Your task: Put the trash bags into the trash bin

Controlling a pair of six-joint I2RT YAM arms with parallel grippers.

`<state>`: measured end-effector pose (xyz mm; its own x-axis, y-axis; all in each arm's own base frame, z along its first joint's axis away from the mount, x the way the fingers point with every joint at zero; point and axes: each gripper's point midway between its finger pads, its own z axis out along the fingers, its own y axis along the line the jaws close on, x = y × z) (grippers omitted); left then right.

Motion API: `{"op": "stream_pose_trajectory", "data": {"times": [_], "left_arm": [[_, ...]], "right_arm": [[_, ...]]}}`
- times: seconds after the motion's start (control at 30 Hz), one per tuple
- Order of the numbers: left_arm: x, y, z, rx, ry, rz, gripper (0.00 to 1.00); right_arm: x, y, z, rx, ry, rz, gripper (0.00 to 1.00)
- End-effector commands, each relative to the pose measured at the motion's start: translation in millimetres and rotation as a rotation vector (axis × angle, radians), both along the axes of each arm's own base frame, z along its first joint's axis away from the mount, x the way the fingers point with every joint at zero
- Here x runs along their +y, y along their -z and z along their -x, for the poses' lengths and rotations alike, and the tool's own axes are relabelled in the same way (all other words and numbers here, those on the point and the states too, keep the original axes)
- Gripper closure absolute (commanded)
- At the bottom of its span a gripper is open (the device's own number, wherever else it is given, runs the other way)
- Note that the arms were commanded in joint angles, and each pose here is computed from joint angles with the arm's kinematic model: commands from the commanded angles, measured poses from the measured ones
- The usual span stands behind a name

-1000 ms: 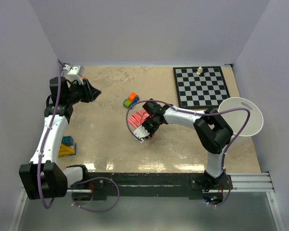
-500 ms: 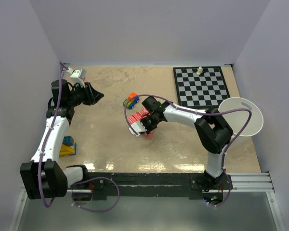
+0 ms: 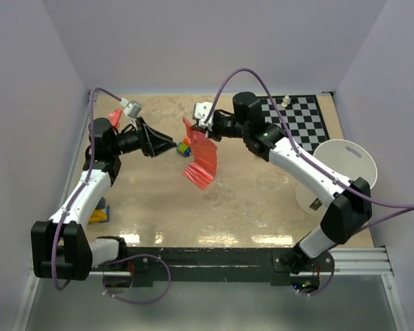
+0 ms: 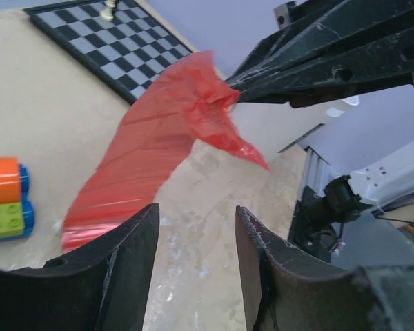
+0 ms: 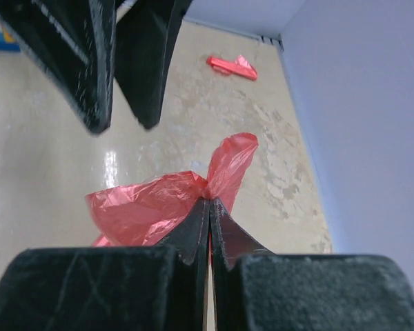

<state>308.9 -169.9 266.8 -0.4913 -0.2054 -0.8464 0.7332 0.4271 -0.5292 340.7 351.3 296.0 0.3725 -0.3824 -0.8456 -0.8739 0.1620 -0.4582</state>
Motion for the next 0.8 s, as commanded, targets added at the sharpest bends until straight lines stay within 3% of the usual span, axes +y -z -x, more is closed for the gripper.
{"op": "stream_pose_trajectory", "data": {"times": [0.0, 0.23, 0.6, 0.77], "left_arm": [[-21.9, -44.2, -0.9, -0.094, 0.091, 0.092, 0.43], [-33.3, -72.5, -24.3, -0.1, 0.078, 0.127, 0.39], [-37.8, -72.0, -54.6, -0.049, 0.042, 0.125, 0.39], [-42.7, -68.5, -56.4, -0.056, 0.064, 0.112, 0.54]], "right_arm": [[12.7, -37.8, -8.8, 0.059, 0.069, -0.153, 1.0], [14.6, -45.7, -15.7, 0.032, 0.092, -0.165, 1.0], [17.6, -47.1, -10.8, 0.003, 0.075, -0.152, 1.0], [18.4, -50.4, -11.4, -0.002, 0.084, -0.162, 1.0]]}}
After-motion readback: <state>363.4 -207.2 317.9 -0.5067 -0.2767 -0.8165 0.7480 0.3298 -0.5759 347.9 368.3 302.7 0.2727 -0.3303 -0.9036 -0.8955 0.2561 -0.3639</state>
